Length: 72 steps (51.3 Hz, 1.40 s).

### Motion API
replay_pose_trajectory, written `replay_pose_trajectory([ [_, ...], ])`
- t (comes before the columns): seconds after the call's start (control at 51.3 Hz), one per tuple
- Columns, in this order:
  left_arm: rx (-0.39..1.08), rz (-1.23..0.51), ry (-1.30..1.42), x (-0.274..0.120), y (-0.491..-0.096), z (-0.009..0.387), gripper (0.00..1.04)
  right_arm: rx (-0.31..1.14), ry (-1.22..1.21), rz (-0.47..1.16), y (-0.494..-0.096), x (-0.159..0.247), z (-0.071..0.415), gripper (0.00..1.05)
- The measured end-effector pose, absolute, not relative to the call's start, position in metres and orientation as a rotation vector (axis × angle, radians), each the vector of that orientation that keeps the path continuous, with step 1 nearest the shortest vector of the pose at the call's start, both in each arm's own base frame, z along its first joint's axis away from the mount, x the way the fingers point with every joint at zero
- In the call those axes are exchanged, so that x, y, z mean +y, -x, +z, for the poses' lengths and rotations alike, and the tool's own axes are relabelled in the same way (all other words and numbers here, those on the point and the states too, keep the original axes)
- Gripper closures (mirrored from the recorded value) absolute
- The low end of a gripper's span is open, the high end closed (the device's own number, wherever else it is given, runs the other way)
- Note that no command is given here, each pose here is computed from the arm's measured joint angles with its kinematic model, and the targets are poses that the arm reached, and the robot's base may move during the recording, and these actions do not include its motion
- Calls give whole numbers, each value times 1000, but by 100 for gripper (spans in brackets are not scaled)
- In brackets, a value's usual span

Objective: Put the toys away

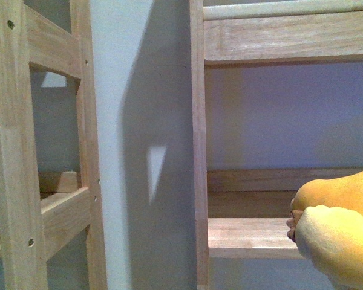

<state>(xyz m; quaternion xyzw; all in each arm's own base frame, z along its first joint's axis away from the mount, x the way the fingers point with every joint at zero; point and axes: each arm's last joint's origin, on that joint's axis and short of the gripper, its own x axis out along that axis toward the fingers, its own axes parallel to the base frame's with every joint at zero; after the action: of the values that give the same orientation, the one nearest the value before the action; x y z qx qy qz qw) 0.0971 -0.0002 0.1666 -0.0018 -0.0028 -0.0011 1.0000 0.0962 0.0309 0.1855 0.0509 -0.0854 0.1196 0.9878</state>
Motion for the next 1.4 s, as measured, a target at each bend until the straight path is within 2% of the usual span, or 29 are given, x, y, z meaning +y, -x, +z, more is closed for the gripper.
replay_pose_trajectory([
  [0.175, -6, -2, 4, 0, -97, 167, 6, -170, -103, 240, -96, 31, 186, 97],
  [0.312, -6, -2, 4, 0, -97, 167, 6, 18, -87, 216, -99, 28, 181, 97],
  [0.39, -6, -2, 4, 0, -97, 167, 6, 37, -84, 188, -102, 25, 189, 97],
  [0.682, -6, -3, 4, 0, -97, 167, 6, -247, -66, 209, -100, 24, 303, 97],
  [1.149, -6, -2, 4, 0, -97, 167, 6, -442, -26, 193, -104, 15, 439, 97],
  [1.266, -6, -2, 4, 0, -97, 167, 6, -479, -59, 166, -128, 23, 483, 97],
  [1.403, -6, -2, 4, 0, -97, 167, 6, -455, -83, 158, -164, 39, 505, 97],
])
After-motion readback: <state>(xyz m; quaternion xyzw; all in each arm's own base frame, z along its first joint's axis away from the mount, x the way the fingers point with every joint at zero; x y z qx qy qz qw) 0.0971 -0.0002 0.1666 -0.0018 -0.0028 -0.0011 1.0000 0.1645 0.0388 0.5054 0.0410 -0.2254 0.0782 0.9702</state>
